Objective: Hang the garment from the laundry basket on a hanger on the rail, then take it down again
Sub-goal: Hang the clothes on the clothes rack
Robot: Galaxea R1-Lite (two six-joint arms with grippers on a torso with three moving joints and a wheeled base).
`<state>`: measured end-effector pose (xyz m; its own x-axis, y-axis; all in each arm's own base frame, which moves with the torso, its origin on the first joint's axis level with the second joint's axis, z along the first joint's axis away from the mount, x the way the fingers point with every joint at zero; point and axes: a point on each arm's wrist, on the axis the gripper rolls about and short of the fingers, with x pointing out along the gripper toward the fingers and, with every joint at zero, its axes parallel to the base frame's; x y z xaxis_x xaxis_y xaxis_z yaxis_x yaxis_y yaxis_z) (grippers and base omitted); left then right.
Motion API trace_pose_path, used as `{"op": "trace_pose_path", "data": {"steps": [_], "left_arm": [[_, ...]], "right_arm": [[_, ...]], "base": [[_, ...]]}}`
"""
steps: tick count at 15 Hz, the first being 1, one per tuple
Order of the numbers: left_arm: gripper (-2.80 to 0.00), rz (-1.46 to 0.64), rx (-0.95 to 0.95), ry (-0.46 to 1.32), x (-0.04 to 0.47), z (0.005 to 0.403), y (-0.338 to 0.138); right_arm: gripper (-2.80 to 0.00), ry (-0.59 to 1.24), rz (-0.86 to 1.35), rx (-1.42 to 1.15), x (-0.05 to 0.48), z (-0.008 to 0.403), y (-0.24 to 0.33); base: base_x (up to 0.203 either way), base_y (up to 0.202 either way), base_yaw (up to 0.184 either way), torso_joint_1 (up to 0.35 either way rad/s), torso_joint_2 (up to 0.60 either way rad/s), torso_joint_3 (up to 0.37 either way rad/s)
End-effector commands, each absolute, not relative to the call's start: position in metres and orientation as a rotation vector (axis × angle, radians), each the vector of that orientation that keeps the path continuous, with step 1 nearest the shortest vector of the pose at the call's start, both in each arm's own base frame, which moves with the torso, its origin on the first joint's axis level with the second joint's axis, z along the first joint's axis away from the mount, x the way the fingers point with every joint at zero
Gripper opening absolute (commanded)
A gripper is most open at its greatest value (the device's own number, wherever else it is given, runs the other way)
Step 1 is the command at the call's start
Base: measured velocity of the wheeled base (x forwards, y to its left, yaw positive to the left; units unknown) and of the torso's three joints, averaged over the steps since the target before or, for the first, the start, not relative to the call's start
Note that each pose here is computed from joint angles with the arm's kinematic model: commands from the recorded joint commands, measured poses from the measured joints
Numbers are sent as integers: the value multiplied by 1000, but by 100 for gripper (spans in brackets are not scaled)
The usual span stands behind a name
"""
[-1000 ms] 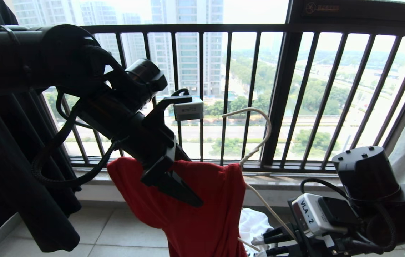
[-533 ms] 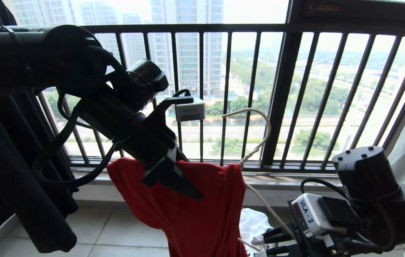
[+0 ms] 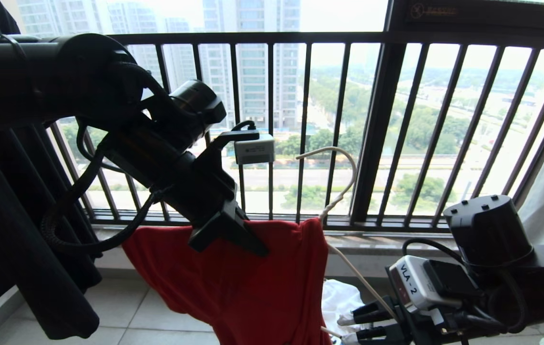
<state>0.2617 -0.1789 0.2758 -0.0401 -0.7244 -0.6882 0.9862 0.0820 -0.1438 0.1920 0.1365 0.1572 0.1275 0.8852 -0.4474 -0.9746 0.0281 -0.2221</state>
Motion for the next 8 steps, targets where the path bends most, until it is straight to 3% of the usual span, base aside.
{"op": "trace_pose_path", "data": {"steps": [1,7,8], "left_arm": [[-280,-1464,457,734,263,274,-179],[-280,-1460,461,713,261,278,-178],[-280,-1459,461,712,261,278,-178]], "right_arm": [[-280,200,1447,-535,196,155,137],[-280,187,1435,-533,199,155,134],[0,184,1437,-529,199,155,134]], "base": [[0,0,0,0,0,0],[0,0,0,0,0,0],[0,0,0,0,0,0]]}}
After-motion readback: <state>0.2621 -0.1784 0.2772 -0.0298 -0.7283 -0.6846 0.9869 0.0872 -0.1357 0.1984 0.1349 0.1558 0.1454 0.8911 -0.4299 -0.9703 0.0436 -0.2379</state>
